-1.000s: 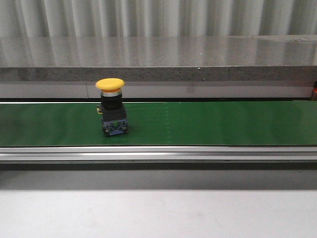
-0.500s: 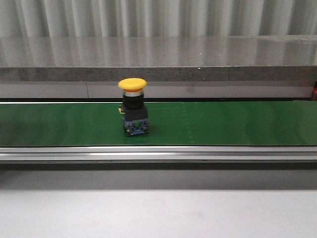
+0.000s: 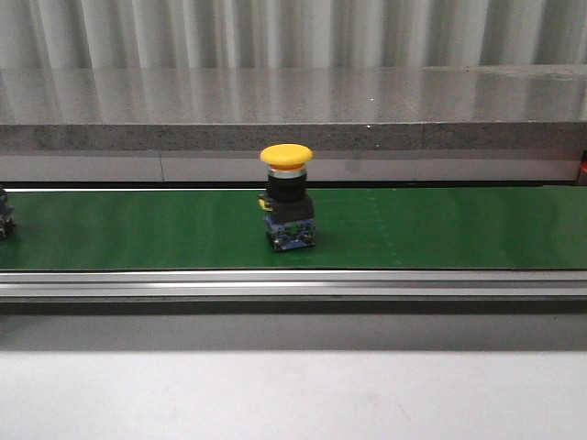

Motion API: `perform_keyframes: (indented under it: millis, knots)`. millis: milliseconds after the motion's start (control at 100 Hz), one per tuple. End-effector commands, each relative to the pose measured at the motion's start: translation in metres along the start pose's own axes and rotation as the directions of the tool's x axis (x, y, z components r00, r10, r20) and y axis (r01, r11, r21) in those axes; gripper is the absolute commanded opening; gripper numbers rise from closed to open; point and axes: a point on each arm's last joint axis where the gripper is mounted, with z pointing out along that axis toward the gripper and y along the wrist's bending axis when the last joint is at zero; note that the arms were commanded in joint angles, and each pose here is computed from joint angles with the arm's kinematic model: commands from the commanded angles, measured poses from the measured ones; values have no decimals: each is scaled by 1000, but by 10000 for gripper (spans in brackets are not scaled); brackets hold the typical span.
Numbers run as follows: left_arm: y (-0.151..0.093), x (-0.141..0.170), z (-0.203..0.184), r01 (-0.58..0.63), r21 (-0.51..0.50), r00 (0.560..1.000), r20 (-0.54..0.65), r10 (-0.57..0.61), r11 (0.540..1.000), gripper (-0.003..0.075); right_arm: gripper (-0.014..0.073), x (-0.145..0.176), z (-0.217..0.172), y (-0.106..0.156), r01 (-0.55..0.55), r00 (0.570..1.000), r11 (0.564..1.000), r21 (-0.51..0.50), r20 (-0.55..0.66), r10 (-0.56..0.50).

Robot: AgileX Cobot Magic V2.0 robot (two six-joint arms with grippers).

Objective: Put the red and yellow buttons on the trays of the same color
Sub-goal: 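Lower the red button onto the belt's start and open the left gripper, then lower the right gripper onto the yellow button on the belt and lift it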

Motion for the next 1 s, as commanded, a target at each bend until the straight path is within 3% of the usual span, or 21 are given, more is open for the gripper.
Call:
perform_keyframes:
  millis: [0, 340, 650, 750, 920, 990]
  knots:
    - [-4, 5, -17, 5, -2, 989, 148, -5, 1000, -20, -66, -13, -3, -1, 3, 997, 1000, 12, 83, -4]
    - [-13, 73, -52, 1, 6, 967, 254, -3, 1000, -20, -66, -16, -2, 0, -1, 998, 1000, -1, 70, 1]
    - [-16, 84, -69, -12, 3, 945, 327, 10, 1000, -20, -43, -64, 19, 7, 23, 994, 993, -112, -100, -34]
    - [-16, 84, -69, -12, 3, 945, 327, 10, 1000, -20, 76, -83, 34, 12, 26, 983, 986, -163, -177, -55]
    - [-16, 84, -69, -12, 3, 945, 327, 10, 1000, -20, 502, -108, 57, 22, 28, 962, 970, -240, -258, -92]
    - [-16, 84, -69, -12, 3, 945, 327, 10, 1000, -20, 601, -114, 68, 26, 17, 946, 964, -265, -307, -102]
